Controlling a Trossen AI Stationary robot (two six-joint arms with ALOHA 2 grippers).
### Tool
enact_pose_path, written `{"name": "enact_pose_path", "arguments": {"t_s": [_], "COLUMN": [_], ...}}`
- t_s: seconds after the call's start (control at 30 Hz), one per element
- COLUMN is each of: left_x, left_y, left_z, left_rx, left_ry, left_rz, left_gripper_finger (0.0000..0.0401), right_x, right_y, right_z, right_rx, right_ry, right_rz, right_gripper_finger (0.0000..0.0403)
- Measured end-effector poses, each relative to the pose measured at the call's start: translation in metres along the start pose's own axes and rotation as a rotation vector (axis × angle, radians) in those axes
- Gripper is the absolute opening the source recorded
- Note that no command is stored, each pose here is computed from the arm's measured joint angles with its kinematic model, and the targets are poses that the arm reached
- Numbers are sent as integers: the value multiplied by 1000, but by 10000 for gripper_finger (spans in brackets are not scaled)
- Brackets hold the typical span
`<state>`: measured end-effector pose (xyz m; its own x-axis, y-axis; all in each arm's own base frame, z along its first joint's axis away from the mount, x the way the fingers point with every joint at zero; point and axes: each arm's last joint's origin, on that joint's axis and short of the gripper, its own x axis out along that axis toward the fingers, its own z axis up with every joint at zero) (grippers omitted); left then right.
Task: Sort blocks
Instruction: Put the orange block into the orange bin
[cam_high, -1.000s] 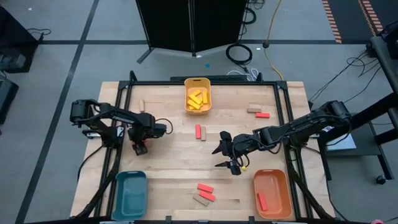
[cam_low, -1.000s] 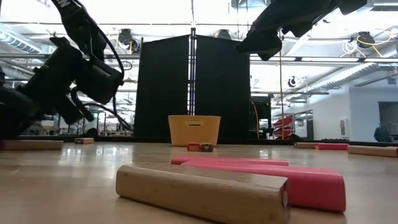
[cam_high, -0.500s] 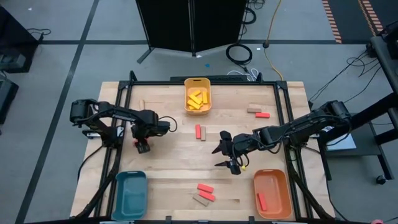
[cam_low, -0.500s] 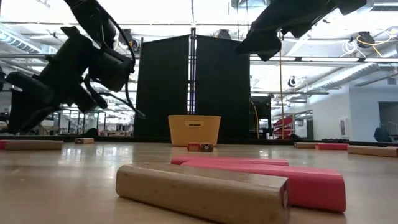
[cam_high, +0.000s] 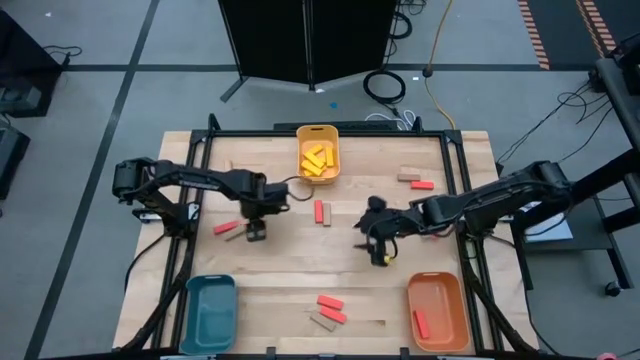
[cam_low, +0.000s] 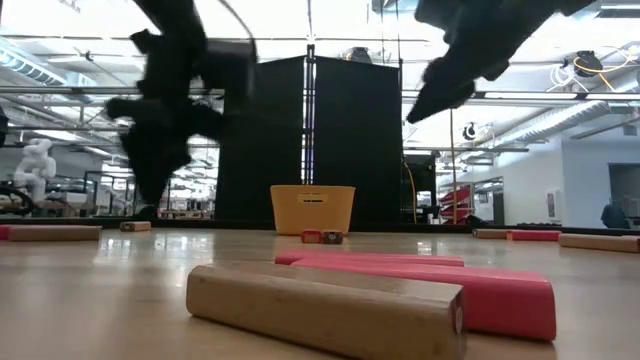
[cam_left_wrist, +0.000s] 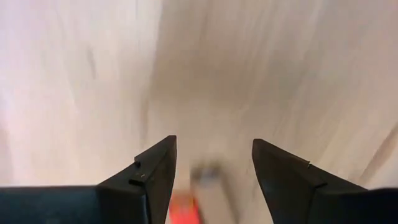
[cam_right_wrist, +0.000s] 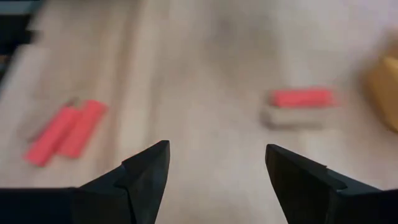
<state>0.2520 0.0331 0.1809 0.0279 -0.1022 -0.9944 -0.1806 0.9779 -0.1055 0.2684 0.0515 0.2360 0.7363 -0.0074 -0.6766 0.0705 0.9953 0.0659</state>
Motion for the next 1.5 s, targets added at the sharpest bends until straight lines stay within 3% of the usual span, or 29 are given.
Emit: {"name": "enact_pose_path", "arguments": {"t_s": [0.13, 0.27, 0.4, 0.53, 0.73, 1.07, 1.33, 1.5], "left_x": [-18, -28, -33, -34, -32, -38, -66, -78], "left_y": [-3, -7, -11, -12, -11, -9, -2, -4], "left_z": [31, 57, 72, 77, 73, 61, 16, -17], "left_rx": [108, 203, 278, 284, 274, 276, 147, 56], "left_ry": [-264, -451, -538, -540, -494, -436, -471, -630], "left_rz": [-23, -77, -151, -163, -167, -155, -107, -86], "left_gripper_finger": [207, 207, 207, 207, 207, 207, 207, 207], "right_x": [-23, -41, -51, -55, -54, -34, -19, -9], "right_y": [-23, -56, -90, -123, -167, -218, -227, -227], "right_z": [-8, -25, -39, -51, -64, -97, -109, -121], "right_rx": [139, 278, 278, 262, 222, 297, 255, 223], "right_ry": [72, 253, 455, 627, 764, 976, 1041, 1026], "right_rz": [-197, -360, -430, -452, -448, -396, -337, -291], "right_gripper_finger": [253, 253, 253, 253, 253, 253, 254, 254]}}
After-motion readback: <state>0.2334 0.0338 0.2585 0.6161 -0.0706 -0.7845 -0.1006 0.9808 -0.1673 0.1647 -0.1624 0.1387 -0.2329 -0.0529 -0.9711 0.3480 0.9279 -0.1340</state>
